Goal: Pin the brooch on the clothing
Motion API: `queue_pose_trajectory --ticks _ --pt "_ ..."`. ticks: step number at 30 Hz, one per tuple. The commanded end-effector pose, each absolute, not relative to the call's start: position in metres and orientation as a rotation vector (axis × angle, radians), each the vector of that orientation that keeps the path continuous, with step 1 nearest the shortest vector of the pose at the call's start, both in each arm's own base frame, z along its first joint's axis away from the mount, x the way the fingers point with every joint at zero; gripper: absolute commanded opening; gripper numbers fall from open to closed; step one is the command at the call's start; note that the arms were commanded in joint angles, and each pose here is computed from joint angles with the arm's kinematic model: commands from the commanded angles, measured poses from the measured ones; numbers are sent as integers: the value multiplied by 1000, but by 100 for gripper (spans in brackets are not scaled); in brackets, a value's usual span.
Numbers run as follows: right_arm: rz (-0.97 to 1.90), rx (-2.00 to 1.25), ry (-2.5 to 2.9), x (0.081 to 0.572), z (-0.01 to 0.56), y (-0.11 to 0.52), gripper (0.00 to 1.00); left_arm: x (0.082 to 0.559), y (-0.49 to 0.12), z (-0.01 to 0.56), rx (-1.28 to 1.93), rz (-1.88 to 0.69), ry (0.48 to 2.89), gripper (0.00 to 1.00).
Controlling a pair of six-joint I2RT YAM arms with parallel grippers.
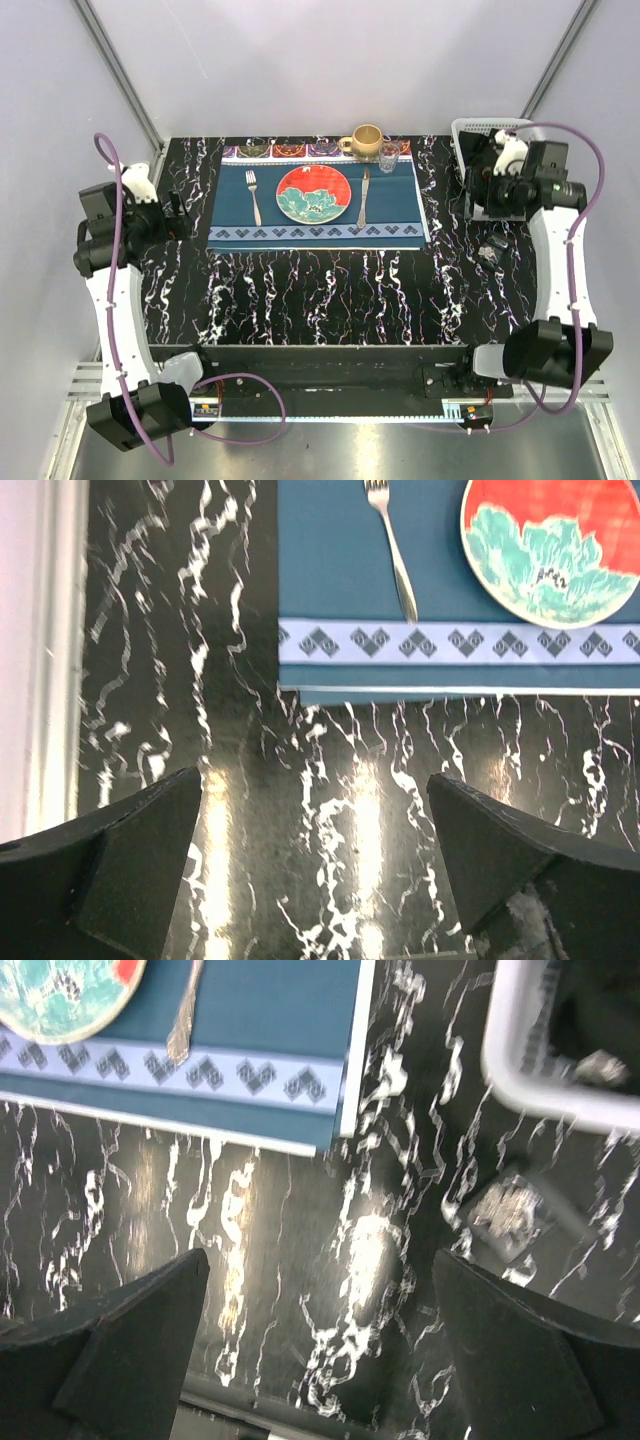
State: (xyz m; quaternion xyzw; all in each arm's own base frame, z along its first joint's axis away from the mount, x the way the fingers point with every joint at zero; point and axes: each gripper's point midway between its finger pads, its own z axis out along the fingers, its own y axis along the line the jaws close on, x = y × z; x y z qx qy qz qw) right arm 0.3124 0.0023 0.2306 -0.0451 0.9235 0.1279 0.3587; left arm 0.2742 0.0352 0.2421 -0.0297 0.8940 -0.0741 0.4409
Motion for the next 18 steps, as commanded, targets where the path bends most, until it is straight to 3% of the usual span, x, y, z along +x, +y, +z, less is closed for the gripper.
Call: queue_pose_trajectory --ticks 1,5,10,18 --pt "232 -162 2380 343 259 -15 100 282 48 295 31 -40 2068 99" --pt "79 -153 2319 383 292 -41 100 280 28 323 143 -111 1994 99" --pt "-71 -84 2306 438 299 -84 100 281 6 318 141 -281 1998 99" --pt "-175 69 2336 513 257 -161 100 288 -5 300 82 -431 2029 99"
